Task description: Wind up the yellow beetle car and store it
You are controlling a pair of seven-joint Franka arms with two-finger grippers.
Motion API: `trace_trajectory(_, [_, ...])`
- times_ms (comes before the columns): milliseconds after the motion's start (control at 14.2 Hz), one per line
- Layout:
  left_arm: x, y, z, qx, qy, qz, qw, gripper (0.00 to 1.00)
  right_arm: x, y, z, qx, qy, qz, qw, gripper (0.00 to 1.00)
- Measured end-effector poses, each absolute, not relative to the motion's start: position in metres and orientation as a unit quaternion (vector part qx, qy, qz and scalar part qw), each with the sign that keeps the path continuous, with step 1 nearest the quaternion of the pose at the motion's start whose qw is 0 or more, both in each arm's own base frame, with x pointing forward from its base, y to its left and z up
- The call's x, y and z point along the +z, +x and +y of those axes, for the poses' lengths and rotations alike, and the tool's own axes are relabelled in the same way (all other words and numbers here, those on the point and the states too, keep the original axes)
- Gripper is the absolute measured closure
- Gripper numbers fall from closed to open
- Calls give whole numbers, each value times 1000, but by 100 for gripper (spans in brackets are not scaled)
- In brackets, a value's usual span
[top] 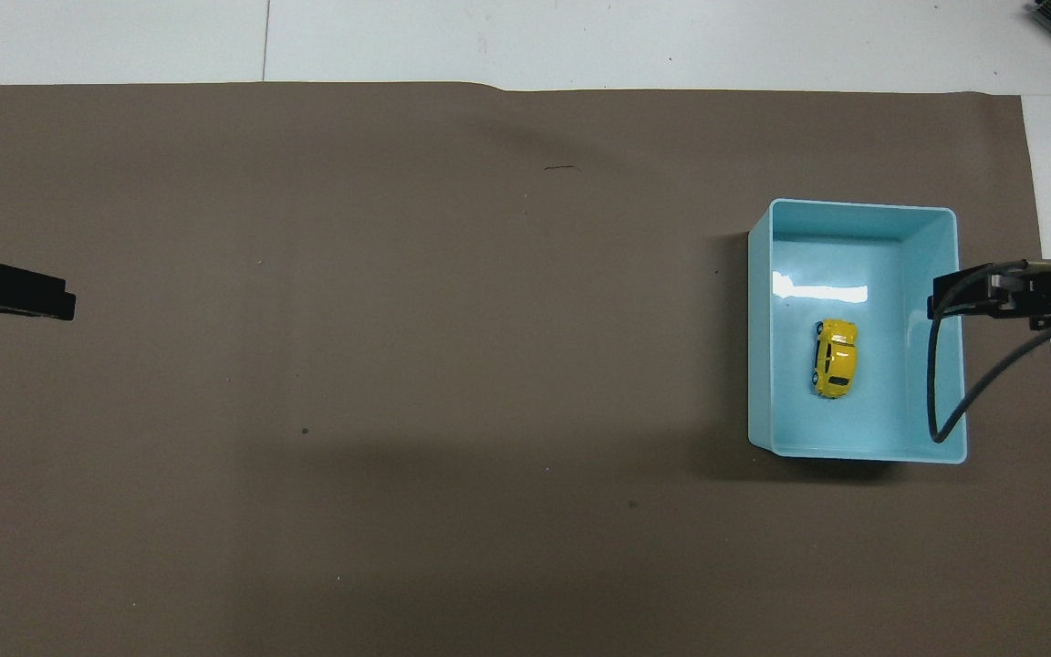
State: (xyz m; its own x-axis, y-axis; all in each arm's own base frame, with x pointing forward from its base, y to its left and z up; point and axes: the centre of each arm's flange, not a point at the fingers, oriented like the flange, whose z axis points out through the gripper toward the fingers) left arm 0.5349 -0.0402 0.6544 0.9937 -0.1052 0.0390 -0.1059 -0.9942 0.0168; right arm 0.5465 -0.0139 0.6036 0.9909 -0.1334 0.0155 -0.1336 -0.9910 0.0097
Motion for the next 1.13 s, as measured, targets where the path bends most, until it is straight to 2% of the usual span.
trace_trajectory(1126, [654, 535, -40, 19, 998, -53, 9, 0, 610, 557, -36, -1, 996, -90, -2, 0])
